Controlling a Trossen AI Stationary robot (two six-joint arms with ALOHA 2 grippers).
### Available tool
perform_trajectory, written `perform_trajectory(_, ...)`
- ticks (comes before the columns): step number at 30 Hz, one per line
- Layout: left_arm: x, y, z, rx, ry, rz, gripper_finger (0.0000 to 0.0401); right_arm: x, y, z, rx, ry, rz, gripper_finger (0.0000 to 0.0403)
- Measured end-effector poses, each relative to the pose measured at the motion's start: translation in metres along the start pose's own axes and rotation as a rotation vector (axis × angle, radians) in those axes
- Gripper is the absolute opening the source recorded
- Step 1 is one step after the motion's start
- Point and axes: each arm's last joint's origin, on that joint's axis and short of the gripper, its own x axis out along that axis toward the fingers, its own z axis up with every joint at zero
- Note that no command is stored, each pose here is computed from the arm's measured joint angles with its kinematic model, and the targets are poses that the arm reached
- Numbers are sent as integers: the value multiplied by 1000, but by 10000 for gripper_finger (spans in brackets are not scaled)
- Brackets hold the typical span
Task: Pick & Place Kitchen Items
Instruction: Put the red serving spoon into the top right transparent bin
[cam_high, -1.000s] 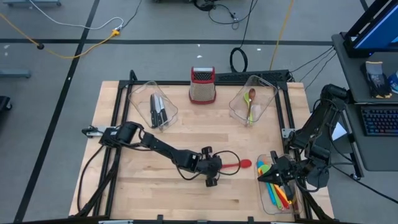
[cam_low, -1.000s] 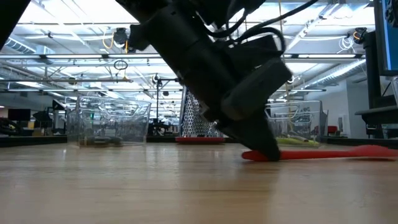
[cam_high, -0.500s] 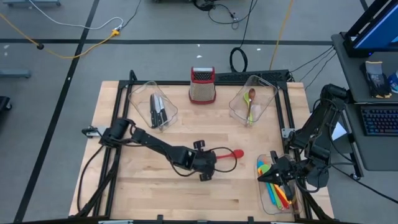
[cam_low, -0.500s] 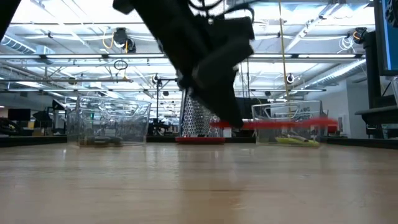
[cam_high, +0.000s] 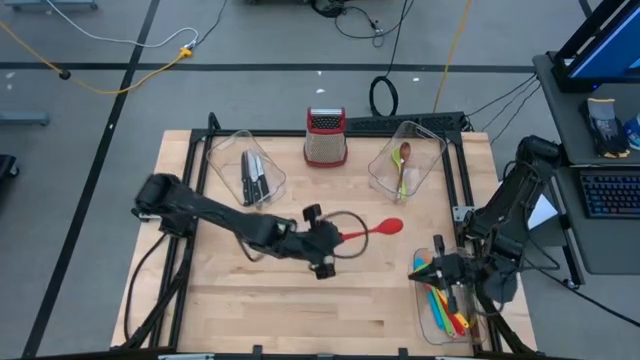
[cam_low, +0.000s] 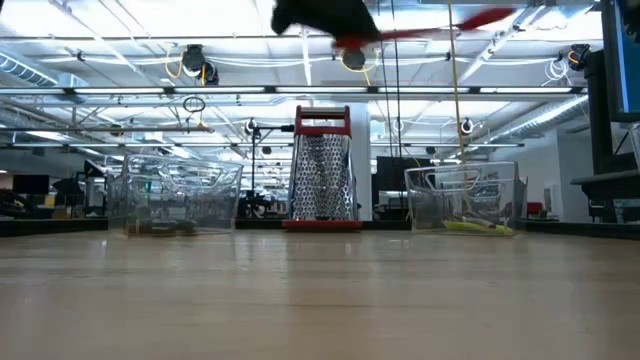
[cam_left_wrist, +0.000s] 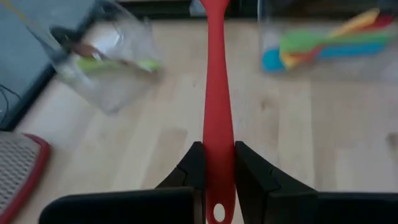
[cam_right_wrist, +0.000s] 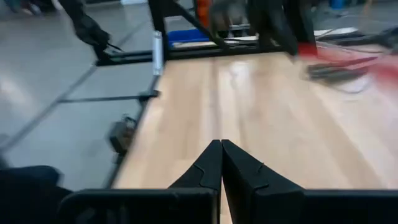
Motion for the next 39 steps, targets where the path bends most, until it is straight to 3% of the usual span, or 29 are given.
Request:
perform_trajectory(5, -41, 17, 25, -64, -112, -68, 39, 15, -18, -20, -59, -65, -99, 4)
perform_trajectory(9, -63, 22, 41, -104, -213, -206, 39, 30, -40, -30, -64, -198, -156, 4)
perform_trajectory(14, -72, 19, 51, -133, -287, -392, 39, 34, -72, -30, -52, -447, -20, 4)
perform_trajectory(18, -75, 17, 56, -161, -324, -485, 39, 31, -87, -21, -115, -617, 131, 14)
perform_trajectory(21, -74, 15, 59, -169, -354, -531, 39, 36, -88, -12, -201, -651, 204, 38)
perform_trajectory(28, -66, 10, 64, -198, -402, -626, 39, 61, -77, 20, -370, -680, 196, 129)
perform_trajectory(34, -48, 5, 62, -203, -407, -648, 39, 82, -67, 34, -423, -673, 168, 207)
perform_trajectory(39, -38, 3, 60, -202, -402, -673, 39, 94, -60, 41, -424, -670, 168, 244)
